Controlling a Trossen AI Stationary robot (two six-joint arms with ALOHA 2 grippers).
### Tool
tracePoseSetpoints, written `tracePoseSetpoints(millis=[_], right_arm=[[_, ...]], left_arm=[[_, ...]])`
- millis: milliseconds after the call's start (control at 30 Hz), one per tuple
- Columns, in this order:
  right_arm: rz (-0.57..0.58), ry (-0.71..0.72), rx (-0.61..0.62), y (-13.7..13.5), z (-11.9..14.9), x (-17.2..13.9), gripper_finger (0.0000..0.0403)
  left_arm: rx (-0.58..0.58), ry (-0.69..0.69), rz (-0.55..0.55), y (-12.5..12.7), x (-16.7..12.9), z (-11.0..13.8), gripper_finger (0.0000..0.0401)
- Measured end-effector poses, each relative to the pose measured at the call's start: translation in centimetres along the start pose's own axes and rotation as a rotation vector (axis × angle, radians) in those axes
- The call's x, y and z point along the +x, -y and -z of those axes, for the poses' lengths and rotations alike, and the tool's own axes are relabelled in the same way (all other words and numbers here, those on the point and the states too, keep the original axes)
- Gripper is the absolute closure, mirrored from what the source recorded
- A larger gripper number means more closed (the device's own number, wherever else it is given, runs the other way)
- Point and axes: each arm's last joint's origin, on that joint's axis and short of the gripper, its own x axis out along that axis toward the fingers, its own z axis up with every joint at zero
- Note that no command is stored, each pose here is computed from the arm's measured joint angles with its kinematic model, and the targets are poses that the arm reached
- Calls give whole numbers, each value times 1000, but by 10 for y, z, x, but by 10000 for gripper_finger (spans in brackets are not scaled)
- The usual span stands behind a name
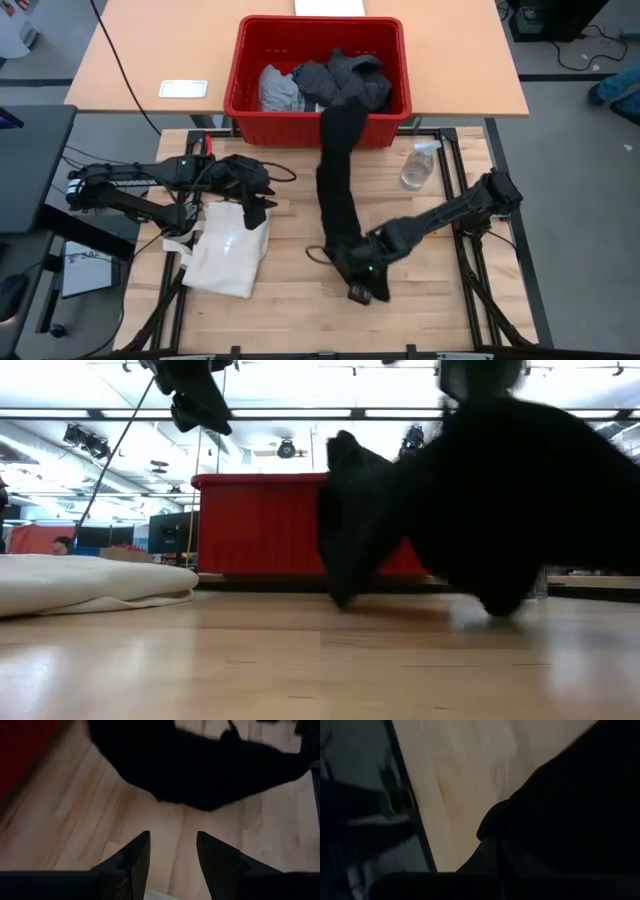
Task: Fold Laundry from Bin
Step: Remove the black shirt from the red laundry bin
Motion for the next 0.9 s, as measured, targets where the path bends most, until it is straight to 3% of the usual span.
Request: tracePoseSetpoints(millis=[133, 300, 500, 733, 900], right_arm=[[-17, -98, 19, -3, 26, 23, 396], [-7, -107, 10, -15, 42, 26, 350], [41, 25, -42, -17, 27, 4, 295], [188, 143, 36, 14, 10, -30, 246], [298, 348, 113, 44, -8, -71, 223]], left_arm=[[-50, 4, 5, 2, 6, -2, 235], [-67, -11, 0, 7, 19, -4, 235], [-87, -30, -51, 5, 35, -5, 235], [-176, -13, -103, -11, 40, -10, 235], [-229, 4, -176, -32, 39, -14, 235]])
